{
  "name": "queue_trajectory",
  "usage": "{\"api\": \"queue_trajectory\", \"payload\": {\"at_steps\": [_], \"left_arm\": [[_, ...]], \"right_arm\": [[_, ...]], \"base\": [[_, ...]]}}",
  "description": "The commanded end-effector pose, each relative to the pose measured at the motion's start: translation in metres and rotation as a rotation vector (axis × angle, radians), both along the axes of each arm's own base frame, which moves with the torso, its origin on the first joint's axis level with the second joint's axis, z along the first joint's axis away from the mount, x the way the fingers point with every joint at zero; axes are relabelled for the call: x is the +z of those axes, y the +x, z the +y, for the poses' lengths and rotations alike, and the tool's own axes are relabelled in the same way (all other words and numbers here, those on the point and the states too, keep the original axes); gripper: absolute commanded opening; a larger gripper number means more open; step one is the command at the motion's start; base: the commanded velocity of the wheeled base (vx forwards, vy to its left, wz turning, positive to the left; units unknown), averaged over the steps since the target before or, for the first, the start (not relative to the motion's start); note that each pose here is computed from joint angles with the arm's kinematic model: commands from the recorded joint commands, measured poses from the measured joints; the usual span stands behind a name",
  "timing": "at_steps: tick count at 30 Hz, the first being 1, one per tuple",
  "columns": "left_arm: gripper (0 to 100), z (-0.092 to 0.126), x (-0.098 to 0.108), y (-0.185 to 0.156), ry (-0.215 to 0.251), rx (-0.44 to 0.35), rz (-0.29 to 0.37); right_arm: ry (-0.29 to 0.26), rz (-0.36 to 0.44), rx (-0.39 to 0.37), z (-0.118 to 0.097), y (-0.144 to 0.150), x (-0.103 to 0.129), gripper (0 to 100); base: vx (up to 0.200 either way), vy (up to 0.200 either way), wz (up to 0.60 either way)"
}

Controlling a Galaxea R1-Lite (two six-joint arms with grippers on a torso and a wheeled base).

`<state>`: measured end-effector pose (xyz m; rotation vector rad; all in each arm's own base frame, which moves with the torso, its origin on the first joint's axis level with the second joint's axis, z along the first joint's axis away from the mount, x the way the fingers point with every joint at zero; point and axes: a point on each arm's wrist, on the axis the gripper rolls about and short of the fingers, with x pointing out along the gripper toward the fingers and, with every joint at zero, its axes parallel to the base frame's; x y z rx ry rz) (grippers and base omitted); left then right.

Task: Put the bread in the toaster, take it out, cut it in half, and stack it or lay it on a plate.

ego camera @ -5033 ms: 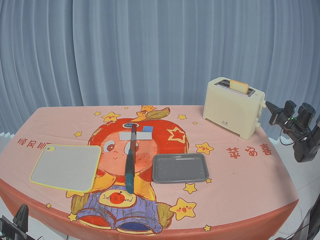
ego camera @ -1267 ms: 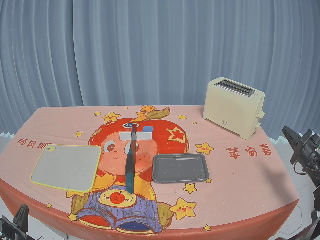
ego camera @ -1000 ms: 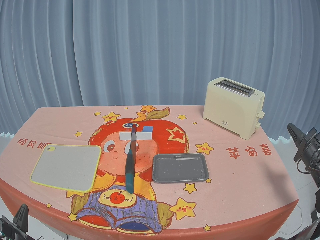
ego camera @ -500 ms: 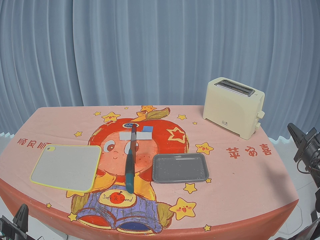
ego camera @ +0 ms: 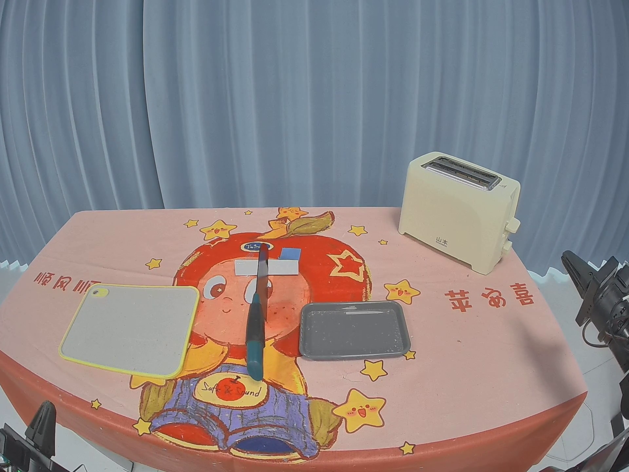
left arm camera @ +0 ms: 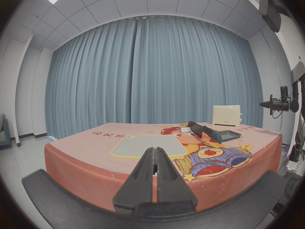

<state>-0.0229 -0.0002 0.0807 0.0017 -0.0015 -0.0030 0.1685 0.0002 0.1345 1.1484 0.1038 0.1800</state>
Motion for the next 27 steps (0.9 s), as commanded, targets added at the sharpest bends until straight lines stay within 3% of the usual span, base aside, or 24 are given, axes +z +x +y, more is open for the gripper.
{"api": "queue_trajectory", "payload": {"at_steps": [1, 27], "left_arm": [[0, 0.0000, -0.0053, 0.0001, 0.000, 0.000, 0.001], [0, 0.0000, -0.0051, 0.0001, 0.000, 0.000, 0.000]], "right_arm": [[0.000, 0.012, 0.000, 0.0003, -0.0036, -0.0025, 0], [0.002, 0.022, 0.000, 0.0002, -0.0026, -0.0040, 0]], "base": [[0.000, 0.000, 0.00], [0.000, 0.000, 0.00]]}}
